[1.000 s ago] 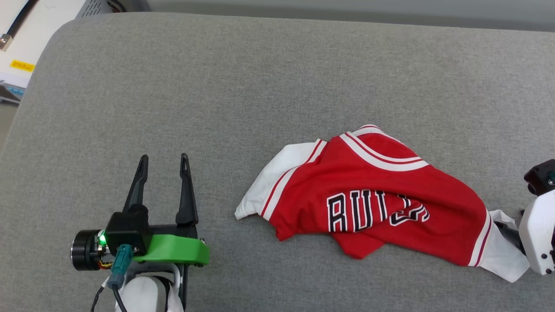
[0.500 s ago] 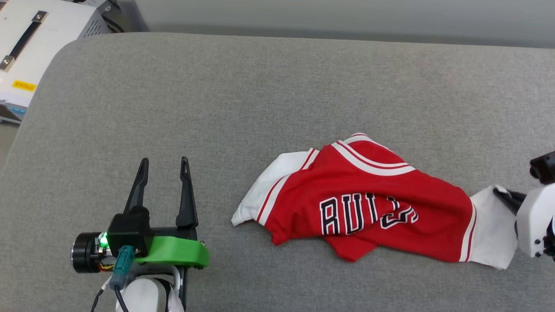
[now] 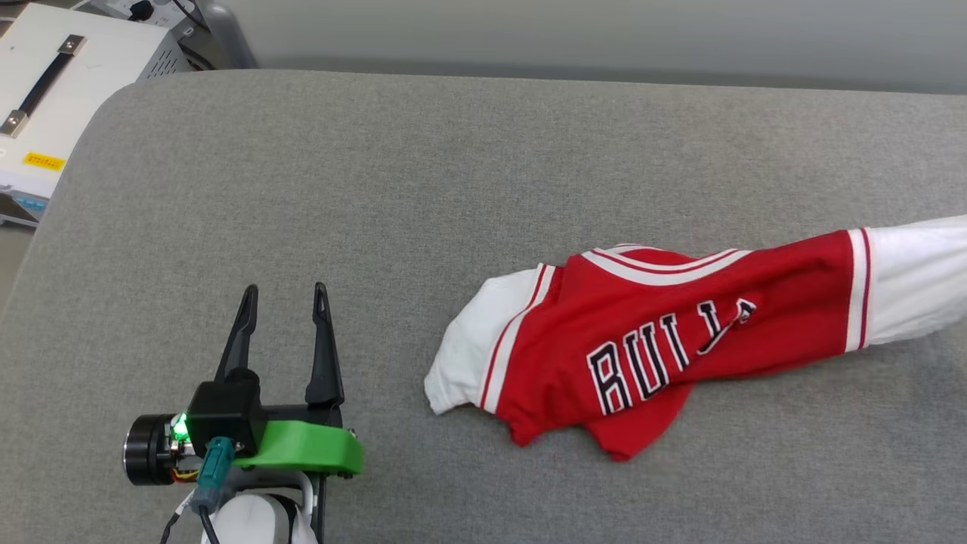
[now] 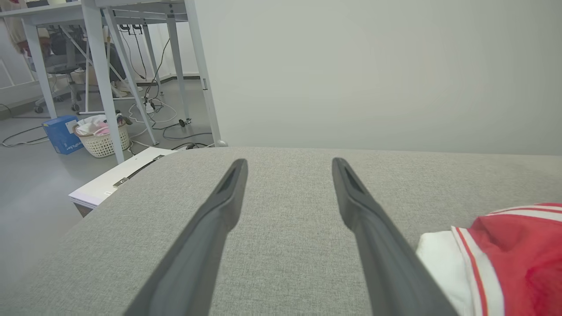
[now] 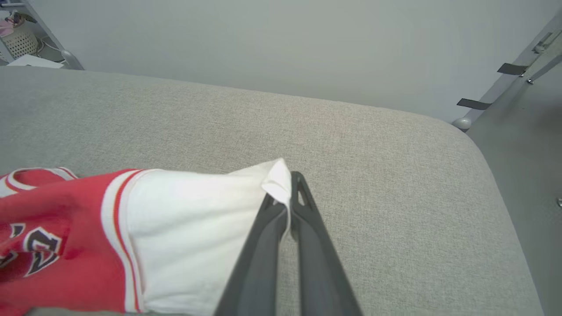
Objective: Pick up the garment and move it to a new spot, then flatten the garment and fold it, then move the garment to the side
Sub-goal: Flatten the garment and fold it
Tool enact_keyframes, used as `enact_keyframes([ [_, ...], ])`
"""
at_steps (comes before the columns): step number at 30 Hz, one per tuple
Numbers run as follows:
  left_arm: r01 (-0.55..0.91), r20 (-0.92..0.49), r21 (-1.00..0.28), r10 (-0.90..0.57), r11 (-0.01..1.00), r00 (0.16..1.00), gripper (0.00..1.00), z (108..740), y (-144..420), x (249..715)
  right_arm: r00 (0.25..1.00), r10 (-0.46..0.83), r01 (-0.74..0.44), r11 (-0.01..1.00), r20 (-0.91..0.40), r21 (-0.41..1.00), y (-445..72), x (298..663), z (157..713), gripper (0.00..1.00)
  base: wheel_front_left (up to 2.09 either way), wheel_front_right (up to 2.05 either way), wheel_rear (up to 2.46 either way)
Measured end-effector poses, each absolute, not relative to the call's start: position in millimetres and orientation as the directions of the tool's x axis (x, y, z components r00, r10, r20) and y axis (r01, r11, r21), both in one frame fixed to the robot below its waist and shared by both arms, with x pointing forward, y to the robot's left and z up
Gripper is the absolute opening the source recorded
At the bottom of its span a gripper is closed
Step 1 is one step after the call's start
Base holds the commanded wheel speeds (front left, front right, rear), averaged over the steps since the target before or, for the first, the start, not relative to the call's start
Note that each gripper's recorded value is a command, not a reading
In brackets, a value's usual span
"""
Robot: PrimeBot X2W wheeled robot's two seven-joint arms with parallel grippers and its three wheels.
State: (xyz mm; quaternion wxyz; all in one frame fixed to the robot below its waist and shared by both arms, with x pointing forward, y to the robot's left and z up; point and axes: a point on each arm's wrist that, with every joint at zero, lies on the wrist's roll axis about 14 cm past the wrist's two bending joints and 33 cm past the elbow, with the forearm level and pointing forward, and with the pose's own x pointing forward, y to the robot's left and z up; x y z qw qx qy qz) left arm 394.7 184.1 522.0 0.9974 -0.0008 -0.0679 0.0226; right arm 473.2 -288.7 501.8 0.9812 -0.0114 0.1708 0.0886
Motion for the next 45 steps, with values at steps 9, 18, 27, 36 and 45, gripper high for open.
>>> enact_keyframes([
  [9, -0.058, 0.103, 0.000, 0.058, 0.998, 0.993, 1.00, 511.0, 188.5, 395.1, 0.834, -0.011, 0.025, 0.999, -0.552, 0.019, -344.0, 439.0, 426.1, 0.00, 0.00, 0.00, 0.00],
  [18, -0.074, 0.095, 0.004, 0.073, 0.997, 0.993, 1.00, 508.8, 193.7, 393.5, 0.686, -0.086, 0.144, 0.989, -0.723, 0.019, -359.1, 394.5, 365.5, 0.00, 0.00, 0.00, 0.00],
  [27, -0.059, 0.137, 0.015, 0.057, 0.998, 0.989, 1.00, 523.4, 193.2, 390.8, 0.882, -0.105, 0.105, 0.994, -0.460, -0.026, -359.6, 423.4, 420.2, 1.00, 0.00, 0.00, 0.00],
  [36, 0.014, 0.214, 0.036, -0.021, 0.999, 0.977, 1.00, 550.3, 187.2, 398.9, 0.988, 0.025, -0.035, 0.997, -0.154, -0.066, -308.2, 446.2, 486.6, 1.00, 0.00, 0.00, 0.00],
  [45, 0.144, 0.276, 0.133, -0.176, 0.981, 0.945, 1.00, 582.2, 174.5, 430.2, 0.984, 0.164, -0.162, 0.986, 0.071, -0.035, -226.7, 438.2, 532.2, 1.00, 0.00, 0.00, 0.00],
])
